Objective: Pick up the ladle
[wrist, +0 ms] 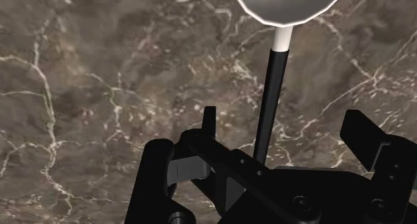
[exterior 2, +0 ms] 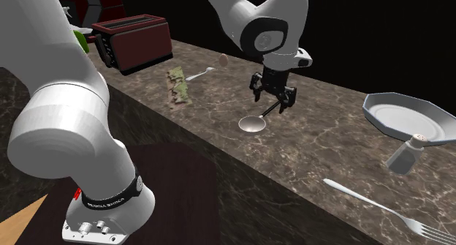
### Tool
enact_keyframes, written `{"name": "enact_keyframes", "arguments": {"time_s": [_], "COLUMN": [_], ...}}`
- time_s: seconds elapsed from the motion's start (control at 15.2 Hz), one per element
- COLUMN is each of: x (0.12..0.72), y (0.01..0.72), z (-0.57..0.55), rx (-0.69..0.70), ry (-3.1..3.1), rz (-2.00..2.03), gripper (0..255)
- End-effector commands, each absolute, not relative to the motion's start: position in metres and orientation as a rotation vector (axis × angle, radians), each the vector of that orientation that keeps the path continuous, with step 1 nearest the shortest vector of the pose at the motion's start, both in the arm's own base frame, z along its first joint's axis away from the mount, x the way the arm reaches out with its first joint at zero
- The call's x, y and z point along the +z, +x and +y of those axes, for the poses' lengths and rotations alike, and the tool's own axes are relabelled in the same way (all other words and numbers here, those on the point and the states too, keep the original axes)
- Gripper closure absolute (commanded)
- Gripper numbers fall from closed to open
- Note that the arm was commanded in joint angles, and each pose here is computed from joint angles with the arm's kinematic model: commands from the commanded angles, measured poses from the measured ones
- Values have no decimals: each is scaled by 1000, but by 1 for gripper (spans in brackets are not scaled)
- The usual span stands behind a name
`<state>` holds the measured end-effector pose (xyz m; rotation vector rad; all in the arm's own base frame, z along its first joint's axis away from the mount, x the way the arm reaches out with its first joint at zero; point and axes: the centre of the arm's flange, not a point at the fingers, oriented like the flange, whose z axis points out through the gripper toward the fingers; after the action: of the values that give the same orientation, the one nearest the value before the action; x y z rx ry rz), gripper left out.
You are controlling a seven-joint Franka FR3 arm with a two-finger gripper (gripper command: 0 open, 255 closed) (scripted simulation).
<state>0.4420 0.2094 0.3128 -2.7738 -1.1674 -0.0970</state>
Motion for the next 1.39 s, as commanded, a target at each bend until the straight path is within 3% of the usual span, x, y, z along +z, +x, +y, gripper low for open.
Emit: {"name": "enact_keyframes", "arguments": {"time_s": [0.0, 0.26, 0.33, 0.92, 1.32], "x": [302, 289, 289, 289, 320], "y": [443, 443, 442, 443, 443], "z": [209, 209, 209, 209, 209], "rx": [-98, -98, -98, -98, -98], "ry": [-2773, -2773, -2773, -2773, -2773], "rz": [-1169, -1169, -1169, -1169, -1169], "gripper": [0, 0, 255, 255, 255]}}
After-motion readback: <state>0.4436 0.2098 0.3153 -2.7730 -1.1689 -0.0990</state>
